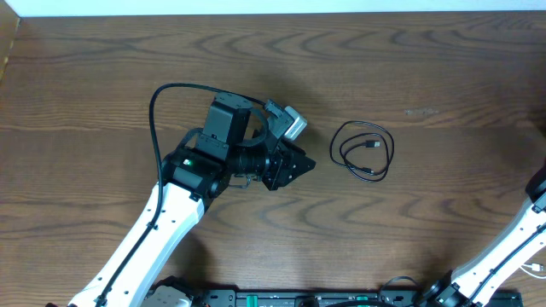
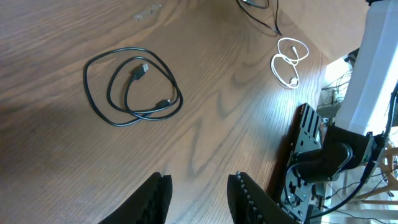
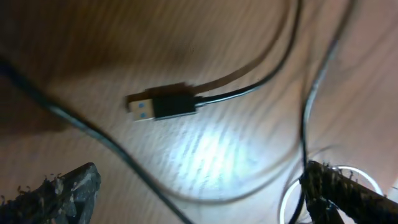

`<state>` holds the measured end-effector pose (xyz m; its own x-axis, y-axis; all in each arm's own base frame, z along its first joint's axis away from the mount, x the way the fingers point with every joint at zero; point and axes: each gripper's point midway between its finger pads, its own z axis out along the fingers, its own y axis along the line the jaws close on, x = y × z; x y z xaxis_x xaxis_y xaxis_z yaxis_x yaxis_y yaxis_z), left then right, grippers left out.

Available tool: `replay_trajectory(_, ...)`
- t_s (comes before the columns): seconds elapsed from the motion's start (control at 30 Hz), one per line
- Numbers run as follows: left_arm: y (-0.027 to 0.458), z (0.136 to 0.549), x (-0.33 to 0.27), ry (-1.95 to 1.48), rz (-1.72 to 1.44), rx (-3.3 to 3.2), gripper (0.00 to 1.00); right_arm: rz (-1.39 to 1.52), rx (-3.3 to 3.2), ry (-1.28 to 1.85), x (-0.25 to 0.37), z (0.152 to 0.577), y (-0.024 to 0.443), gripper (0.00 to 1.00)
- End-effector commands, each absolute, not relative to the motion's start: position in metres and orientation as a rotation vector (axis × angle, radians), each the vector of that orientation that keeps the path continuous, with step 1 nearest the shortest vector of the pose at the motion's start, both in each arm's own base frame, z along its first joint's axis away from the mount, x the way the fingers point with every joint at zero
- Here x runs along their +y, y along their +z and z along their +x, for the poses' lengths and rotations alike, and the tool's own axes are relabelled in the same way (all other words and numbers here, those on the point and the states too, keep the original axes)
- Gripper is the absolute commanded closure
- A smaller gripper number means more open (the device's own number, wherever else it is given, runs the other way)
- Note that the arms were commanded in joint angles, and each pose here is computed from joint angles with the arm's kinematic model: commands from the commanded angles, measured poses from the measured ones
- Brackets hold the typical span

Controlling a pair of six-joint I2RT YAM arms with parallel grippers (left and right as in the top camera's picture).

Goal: Untangle cables

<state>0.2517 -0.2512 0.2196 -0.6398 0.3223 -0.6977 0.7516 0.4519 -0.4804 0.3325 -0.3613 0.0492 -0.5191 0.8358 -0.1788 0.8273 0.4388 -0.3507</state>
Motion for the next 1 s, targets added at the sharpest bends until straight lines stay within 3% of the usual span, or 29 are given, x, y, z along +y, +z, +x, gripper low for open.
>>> replay_trajectory(0.0, 0.219, 0.252, -0.251, -1.086, 0.909, 2.183, 0.65, -1.548, -2.702, 0.480, -0.349, 0.346, 0.048, 0.01)
replay_trajectory(0.17, 0.219, 0.252, -0.251, -1.086, 0.909, 2.184, 0.65, -1.589, -2.793, 0.358, -0.341, 0.362, 0.068, 0.01)
replay_trajectory(0.37, 0.216, 0.253, -0.249, -1.068, 0.902, 2.197, 0.65, -1.707, -2.903, 0.453, -0.348, 0.366, 0.138, 0.01)
replay_trajectory(0.6, 0.213, 0.251, -0.247, -1.059, 0.895, 2.221, 0.65, -1.964, -2.798, 0.777, -0.355, 0.327, 0.224, 0.01)
replay_trajectory(0.7, 0.209, 0.252, -0.245, -1.040, 0.876, 2.247, 0.57, -2.003, -2.804, 0.785, -0.347, 0.318, 0.246, 0.01)
replay_trajectory(0.97, 0.198, 0.262, -0.232, -0.952, 0.685, 2.383, 0.57, -2.123, -2.740, 0.765, -0.320, 0.285, 0.284, 0.01)
